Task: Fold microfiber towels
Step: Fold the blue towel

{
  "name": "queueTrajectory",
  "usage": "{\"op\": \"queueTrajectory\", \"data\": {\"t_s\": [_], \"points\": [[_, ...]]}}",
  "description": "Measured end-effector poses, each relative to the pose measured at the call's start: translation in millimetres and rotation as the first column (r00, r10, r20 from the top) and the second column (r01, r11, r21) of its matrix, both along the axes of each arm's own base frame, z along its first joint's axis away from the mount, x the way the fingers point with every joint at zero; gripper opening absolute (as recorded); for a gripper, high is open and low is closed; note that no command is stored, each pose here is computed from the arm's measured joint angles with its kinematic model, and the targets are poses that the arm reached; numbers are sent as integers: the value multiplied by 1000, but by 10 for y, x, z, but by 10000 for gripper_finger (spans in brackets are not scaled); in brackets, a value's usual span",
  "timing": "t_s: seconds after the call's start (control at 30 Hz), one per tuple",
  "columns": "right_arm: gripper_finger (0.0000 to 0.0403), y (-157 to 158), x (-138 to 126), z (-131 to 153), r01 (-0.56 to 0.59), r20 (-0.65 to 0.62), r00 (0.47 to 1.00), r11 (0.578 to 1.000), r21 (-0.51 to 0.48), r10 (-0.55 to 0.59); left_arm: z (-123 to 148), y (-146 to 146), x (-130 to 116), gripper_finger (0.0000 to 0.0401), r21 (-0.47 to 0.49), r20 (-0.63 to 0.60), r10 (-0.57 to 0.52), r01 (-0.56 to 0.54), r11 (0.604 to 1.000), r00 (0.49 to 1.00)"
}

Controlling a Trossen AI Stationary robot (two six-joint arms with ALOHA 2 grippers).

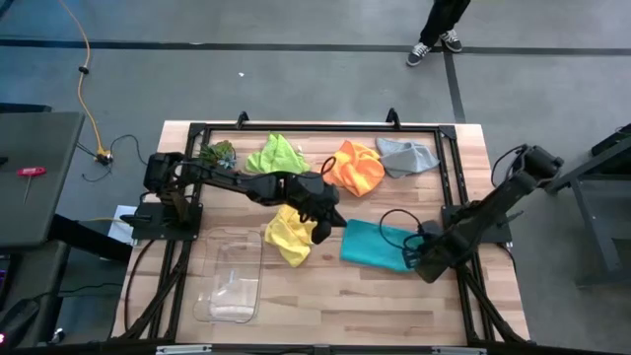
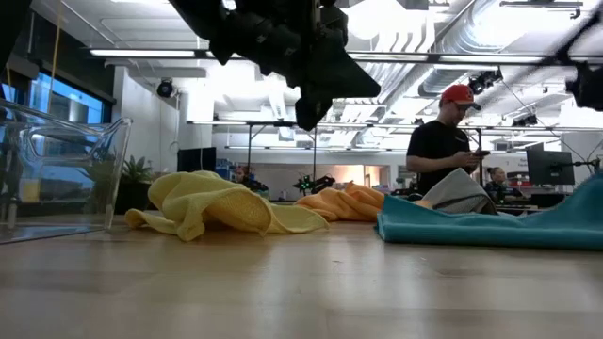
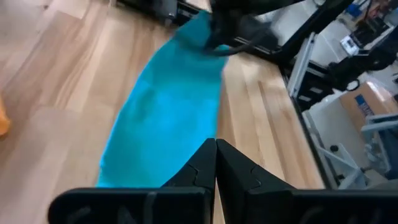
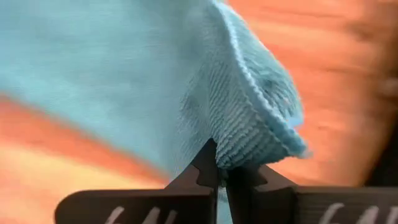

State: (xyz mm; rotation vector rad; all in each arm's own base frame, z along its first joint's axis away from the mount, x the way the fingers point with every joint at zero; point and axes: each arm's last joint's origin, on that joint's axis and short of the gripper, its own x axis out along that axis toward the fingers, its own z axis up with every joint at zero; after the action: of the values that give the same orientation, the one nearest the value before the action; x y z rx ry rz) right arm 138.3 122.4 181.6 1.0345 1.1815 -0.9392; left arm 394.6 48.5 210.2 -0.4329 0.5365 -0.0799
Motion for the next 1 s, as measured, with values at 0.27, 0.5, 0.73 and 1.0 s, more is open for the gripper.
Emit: {"op": "queueTrajectory", "data": {"t_s": [0.27,0.5,0.73,1.0], "points": [[0,-14,180,151,14,178,984,999,-32,-8,-135,-91,-38,0,106,-113,20,-8,994,993],[0,-90,351,190,32,287,958,999,-44,-18,-322,-270,-15,0,169,-192,-27,60,984,981],[0,-152,499,208,7,352,936,999,-43,9,-698,-384,54,0,176,-281,-23,75,981,959],[0,-190,611,247,-9,422,906,999,-36,23,-951,-383,96,0,165,-325,20,36,986,946]]}}
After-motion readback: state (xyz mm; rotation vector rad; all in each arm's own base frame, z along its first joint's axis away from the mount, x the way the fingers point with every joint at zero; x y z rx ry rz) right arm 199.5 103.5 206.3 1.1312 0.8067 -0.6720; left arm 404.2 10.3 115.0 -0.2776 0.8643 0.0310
